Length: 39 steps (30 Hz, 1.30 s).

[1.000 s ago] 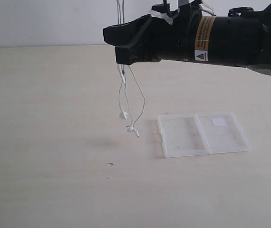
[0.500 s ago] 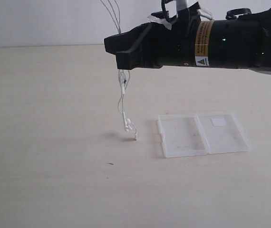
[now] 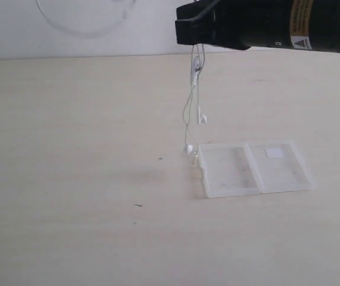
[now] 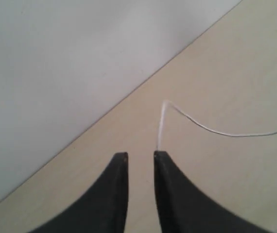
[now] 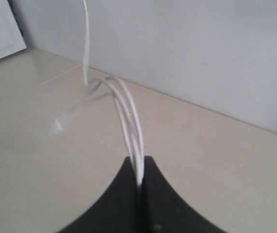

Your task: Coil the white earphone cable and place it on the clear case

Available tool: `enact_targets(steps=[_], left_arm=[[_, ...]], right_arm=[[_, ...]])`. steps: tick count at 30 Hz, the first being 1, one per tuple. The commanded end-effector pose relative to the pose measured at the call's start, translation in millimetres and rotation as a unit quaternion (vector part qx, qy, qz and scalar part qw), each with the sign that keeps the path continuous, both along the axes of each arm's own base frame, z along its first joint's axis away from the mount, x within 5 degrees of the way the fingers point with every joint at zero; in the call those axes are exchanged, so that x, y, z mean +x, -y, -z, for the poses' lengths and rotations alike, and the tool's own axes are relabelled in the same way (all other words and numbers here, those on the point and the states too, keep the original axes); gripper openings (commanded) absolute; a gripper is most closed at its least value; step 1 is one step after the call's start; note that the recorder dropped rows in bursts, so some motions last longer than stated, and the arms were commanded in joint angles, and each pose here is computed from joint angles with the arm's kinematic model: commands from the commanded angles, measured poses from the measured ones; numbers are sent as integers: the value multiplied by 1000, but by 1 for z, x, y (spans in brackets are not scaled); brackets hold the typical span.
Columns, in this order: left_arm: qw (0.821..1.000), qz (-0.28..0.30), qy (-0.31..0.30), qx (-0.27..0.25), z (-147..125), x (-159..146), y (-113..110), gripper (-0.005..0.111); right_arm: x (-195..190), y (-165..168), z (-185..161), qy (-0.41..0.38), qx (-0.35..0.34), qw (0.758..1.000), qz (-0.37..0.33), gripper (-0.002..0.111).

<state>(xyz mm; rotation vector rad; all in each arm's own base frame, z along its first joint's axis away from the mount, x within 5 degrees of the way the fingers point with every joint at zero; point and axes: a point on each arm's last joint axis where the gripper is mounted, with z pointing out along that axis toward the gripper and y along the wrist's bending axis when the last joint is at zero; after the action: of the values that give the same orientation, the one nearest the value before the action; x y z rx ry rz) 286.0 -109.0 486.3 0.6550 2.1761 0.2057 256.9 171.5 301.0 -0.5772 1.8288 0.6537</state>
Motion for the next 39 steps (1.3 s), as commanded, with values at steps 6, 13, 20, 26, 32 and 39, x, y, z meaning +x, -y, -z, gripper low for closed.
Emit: enact_targets(steps=[6, 13, 20, 26, 32, 39], left_arm=[[999, -16, -29, -15, 32, 18, 9, 42], [999, -10, -2, -41, 46, 29, 16, 42], [991, 46, 75, -100, 65, 28, 27, 42], [971, 56, 152, -176, 108, 25, 17, 42], [929, 20, 242, -280, 154, 15, -8, 42], [902, 172, 259, -300, 185, -2, 9, 42]], right_arm=[[9, 10, -27, 42, -30, 996, 70, 0], [12, 10, -38, 63, -31, 995, 70, 0], [15, 17, -35, 66, -70, 990, 104, 0], [15, 17, -35, 69, -74, 990, 103, 0], [14, 14, -36, 73, -66, 991, 88, 0], [11, 8, -39, 89, -55, 993, 49, 0]])
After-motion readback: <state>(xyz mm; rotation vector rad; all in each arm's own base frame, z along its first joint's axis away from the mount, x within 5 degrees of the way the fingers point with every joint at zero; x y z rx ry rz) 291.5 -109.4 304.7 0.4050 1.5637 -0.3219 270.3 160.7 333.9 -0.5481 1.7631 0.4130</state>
